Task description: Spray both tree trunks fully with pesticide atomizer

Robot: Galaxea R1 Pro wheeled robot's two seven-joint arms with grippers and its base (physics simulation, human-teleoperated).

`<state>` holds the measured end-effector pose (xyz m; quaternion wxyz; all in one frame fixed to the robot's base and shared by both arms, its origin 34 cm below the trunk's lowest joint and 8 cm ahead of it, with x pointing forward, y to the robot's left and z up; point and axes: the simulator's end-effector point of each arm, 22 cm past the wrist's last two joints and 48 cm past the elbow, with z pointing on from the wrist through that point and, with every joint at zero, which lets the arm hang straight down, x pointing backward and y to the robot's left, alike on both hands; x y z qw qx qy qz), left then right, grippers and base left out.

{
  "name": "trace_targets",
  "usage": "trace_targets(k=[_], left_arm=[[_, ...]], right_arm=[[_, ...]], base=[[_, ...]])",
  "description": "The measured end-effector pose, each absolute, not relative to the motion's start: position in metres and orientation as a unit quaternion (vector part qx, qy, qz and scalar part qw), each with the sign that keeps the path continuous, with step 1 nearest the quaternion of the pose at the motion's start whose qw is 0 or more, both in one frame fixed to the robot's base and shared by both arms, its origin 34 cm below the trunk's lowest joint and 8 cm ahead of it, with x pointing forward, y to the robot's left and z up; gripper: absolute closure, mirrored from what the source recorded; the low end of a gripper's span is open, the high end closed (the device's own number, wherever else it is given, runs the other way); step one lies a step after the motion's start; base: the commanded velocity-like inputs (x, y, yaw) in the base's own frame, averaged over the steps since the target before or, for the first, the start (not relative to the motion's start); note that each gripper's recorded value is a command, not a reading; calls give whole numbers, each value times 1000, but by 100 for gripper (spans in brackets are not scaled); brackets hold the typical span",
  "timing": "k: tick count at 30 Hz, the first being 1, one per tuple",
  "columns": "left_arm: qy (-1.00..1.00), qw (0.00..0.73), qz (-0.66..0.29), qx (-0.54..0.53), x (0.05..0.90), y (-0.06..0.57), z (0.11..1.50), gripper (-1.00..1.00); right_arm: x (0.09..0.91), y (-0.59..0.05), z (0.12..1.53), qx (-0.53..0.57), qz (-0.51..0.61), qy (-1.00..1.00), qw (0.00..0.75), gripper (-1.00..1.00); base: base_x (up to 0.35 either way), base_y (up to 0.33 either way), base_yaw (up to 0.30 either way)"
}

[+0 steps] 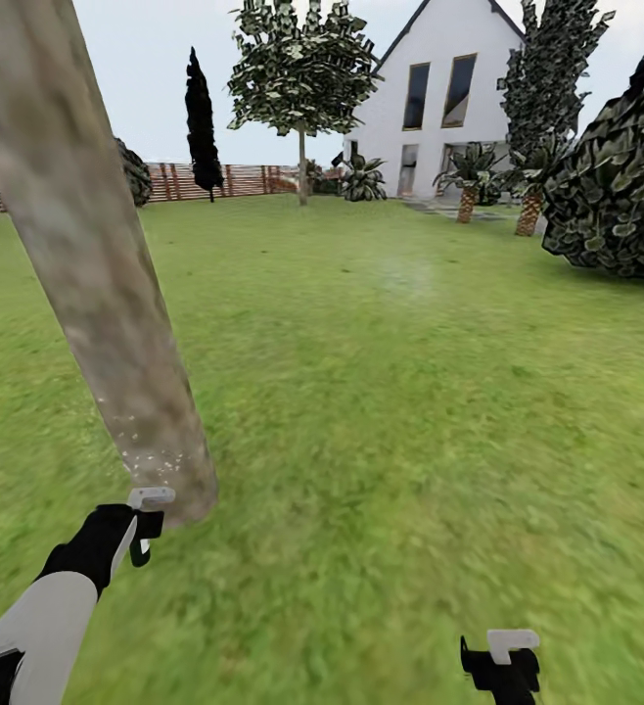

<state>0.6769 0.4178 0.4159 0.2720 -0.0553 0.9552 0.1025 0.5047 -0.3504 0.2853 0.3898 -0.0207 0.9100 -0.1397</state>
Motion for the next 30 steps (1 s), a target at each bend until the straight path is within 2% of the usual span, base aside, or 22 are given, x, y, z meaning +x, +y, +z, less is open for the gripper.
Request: trace_targets(k=[14,30], left_arm=[[955,272,103,-55,677,418,416,100],[955,272,103,-55,677,418,416,100]], right_arm=[[505,-350,285,-21,-140,910,390,-100],[505,-350,285,-21,-140,910,390,-100]], base=[[196,-218,17],[158,-237,268]])
